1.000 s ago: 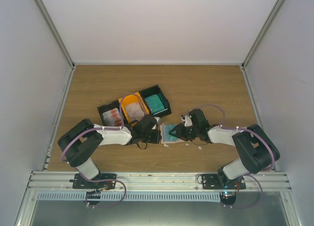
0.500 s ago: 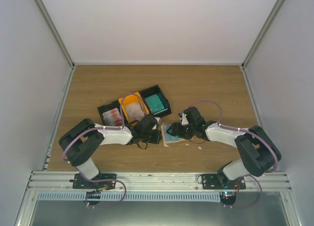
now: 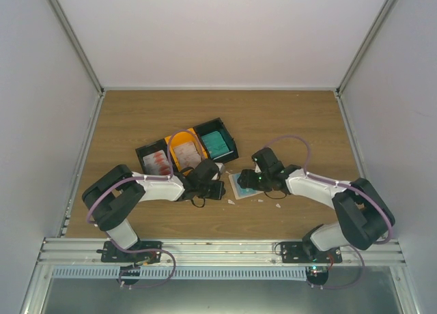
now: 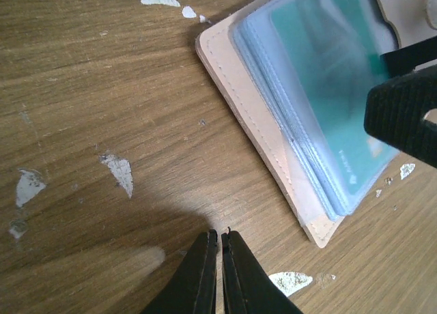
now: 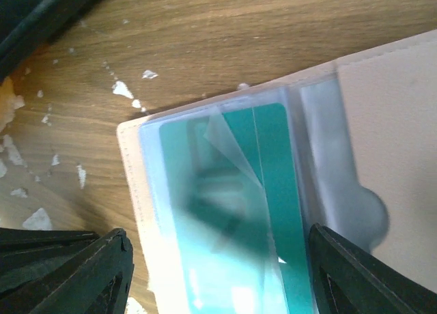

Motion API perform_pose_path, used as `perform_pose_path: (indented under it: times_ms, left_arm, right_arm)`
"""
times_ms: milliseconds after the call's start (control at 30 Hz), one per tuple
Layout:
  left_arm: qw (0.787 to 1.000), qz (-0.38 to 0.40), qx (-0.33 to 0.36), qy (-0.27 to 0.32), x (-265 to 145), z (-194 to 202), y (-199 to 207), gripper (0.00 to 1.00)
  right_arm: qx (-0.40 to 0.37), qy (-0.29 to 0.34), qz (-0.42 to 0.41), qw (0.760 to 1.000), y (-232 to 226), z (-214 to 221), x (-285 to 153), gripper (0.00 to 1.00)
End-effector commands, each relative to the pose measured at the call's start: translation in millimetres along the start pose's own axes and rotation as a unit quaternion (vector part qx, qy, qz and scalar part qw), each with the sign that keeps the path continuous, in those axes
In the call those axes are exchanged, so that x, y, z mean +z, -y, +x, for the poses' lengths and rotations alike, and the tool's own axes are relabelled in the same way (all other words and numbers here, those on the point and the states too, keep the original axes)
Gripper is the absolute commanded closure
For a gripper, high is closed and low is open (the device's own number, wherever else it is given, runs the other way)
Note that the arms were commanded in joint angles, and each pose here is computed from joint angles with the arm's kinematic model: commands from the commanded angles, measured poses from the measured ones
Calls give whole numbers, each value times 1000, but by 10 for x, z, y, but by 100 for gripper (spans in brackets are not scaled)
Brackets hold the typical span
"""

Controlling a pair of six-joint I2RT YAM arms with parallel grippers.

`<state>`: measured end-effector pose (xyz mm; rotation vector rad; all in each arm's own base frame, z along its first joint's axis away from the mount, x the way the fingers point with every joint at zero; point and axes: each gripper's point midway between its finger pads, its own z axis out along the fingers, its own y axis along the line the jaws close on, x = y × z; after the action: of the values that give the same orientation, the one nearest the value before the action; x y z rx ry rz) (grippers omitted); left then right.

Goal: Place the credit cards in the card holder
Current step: Insert the credit card into the card holder.

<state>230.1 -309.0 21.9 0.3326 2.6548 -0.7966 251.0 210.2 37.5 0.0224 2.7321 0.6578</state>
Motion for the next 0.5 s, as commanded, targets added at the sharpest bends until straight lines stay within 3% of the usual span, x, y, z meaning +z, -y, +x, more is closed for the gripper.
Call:
perform_pose_path:
  times_ms: [0, 467]
  left_arm:
    - [1000, 17, 12, 18, 10, -115, 129, 91]
    - [1000, 20, 14, 18, 24, -142, 156, 91]
  right_arm:
    - [-17, 6, 51, 999, 138, -33, -15, 29]
    - [-67, -23, 73, 995, 93, 33, 140, 37]
